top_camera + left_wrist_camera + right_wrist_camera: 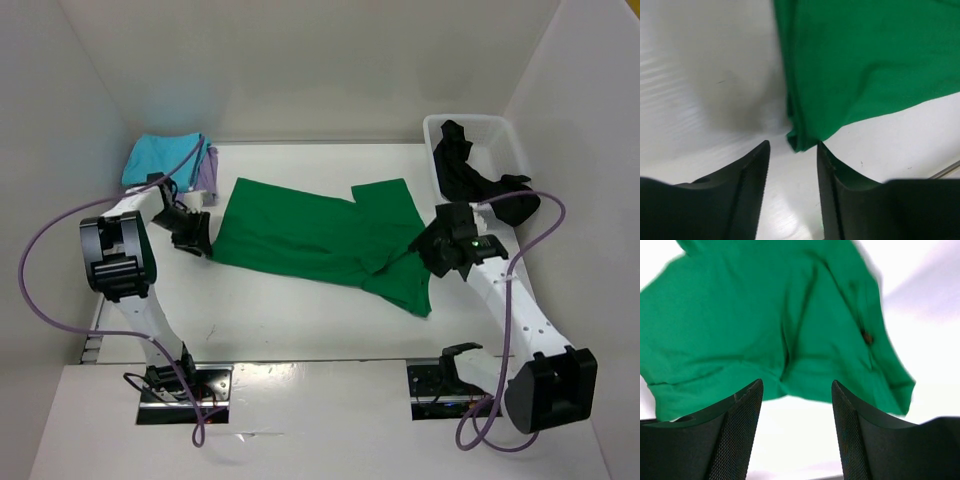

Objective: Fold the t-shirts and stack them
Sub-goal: Fold the flattened tshirt in 1/3 of the way

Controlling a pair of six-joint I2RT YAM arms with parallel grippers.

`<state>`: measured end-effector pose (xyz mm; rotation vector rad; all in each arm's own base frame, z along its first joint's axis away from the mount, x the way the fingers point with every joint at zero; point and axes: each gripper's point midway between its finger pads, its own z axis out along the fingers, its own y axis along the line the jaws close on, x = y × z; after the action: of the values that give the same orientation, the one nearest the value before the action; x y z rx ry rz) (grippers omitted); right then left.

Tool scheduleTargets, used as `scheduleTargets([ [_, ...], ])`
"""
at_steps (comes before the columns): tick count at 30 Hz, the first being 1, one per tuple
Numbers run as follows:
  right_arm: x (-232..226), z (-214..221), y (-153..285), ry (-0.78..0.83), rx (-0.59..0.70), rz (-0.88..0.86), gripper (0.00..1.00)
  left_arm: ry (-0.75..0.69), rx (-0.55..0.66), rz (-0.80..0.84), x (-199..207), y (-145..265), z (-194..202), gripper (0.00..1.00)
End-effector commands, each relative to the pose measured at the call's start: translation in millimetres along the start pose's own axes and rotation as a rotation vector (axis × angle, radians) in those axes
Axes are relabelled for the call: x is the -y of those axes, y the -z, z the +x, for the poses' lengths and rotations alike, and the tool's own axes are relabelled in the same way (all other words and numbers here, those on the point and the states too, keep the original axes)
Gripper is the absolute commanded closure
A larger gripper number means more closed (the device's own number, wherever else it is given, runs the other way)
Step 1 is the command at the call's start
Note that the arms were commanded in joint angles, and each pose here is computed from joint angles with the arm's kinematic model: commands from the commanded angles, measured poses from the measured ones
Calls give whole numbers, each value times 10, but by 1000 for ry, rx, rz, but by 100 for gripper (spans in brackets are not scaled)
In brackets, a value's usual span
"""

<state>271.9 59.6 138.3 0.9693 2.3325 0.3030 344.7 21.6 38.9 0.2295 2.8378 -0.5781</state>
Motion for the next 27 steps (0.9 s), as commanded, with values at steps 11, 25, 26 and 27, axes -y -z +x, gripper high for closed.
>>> scheduleTargets([
  [11,671,785,-17,-418,-99,173,33,-74,-35,60,165,-413,61,41],
  [25,903,1198,-330,-519,-210,263,66,-161,7,20,13,-248,56,100],
  [26,903,1198,-330,-519,-210,263,77,-159,-3,11,-7,-207,130,100],
  [27,903,1198,-330,-519,-210,263,86,-173,8,-24,-52,-114,129,100],
])
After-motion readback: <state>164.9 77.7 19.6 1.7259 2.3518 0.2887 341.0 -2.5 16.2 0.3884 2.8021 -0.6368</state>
